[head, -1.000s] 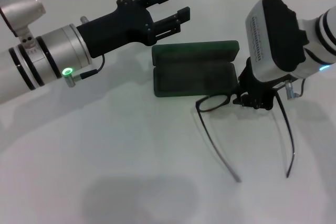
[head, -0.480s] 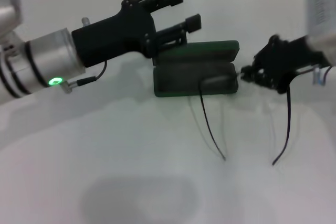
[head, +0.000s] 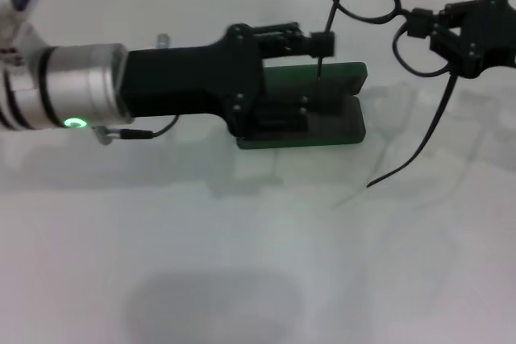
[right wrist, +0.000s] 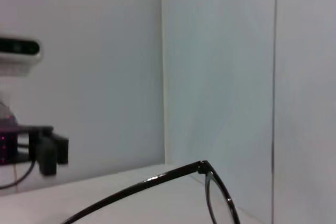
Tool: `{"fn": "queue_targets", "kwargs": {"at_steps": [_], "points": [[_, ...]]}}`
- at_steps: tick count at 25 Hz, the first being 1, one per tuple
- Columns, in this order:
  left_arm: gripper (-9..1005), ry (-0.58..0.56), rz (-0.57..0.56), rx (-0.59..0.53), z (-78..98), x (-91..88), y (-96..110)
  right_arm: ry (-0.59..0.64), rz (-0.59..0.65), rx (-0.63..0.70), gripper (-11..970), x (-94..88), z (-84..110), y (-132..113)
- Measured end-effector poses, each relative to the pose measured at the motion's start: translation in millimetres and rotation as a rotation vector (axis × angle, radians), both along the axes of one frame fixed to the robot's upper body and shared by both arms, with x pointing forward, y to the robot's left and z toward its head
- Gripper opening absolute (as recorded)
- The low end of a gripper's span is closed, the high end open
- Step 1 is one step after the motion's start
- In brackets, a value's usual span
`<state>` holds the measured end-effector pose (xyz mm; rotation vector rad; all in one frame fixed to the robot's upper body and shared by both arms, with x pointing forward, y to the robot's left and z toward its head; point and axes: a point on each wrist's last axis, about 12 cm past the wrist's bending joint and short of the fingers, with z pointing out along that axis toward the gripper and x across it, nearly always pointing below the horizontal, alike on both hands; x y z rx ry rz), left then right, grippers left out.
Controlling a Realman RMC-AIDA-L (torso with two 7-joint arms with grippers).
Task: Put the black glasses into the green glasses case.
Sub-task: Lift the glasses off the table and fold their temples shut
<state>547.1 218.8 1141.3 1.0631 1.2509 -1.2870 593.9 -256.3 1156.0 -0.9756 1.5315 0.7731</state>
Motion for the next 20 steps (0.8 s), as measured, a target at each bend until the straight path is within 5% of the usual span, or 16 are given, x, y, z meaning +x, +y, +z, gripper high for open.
{"fn": "queue_targets", "kwargs": {"at_steps": [7,20], "points": [[713,0.070,-0.032,0.060,3.6,13.2,-23.1,-0.004,0.057,-0.002,29,-6.6,-9.4,9.9],[713,0.092,0.034,0.018,2.1,12.7,-12.2,-0.018,0.065,0.034,28,-12.0,-17.3,8.2]]}}
